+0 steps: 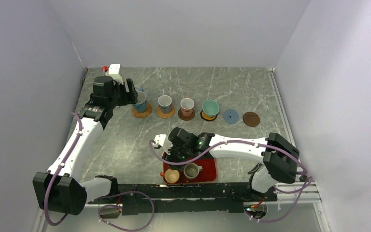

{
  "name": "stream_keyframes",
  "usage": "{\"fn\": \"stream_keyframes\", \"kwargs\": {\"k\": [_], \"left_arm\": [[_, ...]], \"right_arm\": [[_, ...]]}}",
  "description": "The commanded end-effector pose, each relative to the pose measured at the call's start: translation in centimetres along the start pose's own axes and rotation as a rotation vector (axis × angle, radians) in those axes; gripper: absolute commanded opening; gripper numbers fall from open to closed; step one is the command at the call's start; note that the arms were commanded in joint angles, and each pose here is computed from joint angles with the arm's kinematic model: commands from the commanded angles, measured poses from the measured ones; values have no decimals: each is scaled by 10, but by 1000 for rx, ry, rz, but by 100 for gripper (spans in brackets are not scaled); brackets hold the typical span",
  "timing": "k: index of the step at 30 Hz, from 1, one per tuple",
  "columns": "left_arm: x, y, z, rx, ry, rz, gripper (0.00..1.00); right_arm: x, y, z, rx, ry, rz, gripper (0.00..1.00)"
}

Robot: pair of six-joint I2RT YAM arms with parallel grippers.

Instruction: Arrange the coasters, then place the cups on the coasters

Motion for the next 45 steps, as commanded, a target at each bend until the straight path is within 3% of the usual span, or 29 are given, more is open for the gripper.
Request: {"fn": "stream_keyframes", "kwargs": {"k": [1, 20, 28, 35, 45], "left_arm": [[13, -4, 8, -15, -68, 18, 79], [19, -6, 17, -26, -93, 16, 79], [19, -6, 16, -25, -92, 16, 79], [19, -5, 16, -18, -94, 16, 79], [18, -5, 18, -16, -106, 17, 79]], "right_arm": [[20, 1, 5, -12, -35, 75, 50], [11, 8, -24, 48, 65, 84, 43], [11, 8, -26, 51, 73, 84, 30], [16, 9, -20, 48, 45, 94, 0], [44, 10, 0, -8, -64, 86, 0]]}}
Point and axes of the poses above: each gripper's point midway between its finger pads, its own z axis back along the fingers, its own y axis along the line the jaws close on, x = y × z, the point moved 8 cm from there along z, back along the fingers, and after that the axes turned 1 degree about -z, right-handed, at the moved point
